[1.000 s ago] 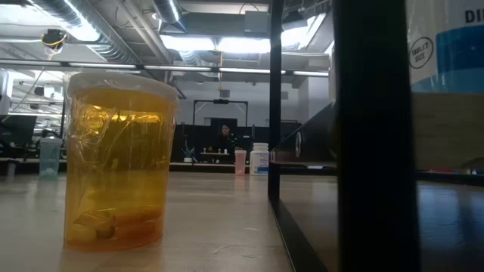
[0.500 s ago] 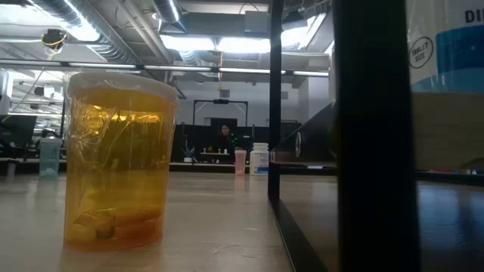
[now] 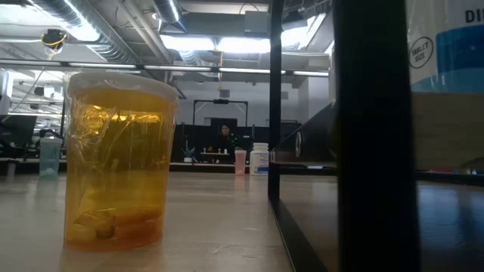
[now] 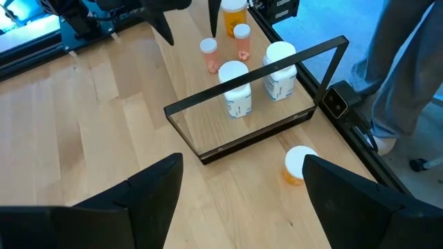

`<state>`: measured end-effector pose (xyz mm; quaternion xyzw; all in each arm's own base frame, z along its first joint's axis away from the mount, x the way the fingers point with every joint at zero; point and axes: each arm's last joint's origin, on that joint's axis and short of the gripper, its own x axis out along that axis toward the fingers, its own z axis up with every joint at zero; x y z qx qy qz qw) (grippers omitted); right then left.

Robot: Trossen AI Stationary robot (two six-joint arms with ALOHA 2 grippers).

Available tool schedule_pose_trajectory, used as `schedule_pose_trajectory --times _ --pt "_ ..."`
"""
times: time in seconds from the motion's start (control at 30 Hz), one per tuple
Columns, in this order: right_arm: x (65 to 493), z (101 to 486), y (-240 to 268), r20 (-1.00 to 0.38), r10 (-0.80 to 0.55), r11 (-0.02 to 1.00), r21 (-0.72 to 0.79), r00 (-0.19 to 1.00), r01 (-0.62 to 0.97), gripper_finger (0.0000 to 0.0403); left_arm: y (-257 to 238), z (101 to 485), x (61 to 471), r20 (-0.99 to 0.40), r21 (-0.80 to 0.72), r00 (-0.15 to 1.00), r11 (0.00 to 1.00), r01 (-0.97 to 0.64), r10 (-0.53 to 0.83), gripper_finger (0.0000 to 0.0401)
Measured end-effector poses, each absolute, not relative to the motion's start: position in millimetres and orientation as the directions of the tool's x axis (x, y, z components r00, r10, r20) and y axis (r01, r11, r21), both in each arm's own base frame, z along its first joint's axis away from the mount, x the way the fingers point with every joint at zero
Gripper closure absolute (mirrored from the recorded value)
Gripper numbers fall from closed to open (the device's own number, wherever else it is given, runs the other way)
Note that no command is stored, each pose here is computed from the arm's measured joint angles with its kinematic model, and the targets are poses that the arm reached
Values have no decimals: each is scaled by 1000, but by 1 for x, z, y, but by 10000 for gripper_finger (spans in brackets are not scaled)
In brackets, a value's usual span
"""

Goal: Pick and place medicine bottles onto shelf by color
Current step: Put the top right pink pill bottle on the shelf

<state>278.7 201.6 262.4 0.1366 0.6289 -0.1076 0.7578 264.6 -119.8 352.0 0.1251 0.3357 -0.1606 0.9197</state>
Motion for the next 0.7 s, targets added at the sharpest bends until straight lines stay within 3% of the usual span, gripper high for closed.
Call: schedule_pose_trajectory --times 0.7 --pt "289 258 199 -973 94 909 170 210 381 97 -120 352 265 -658 122 723 917 379 -211 109"
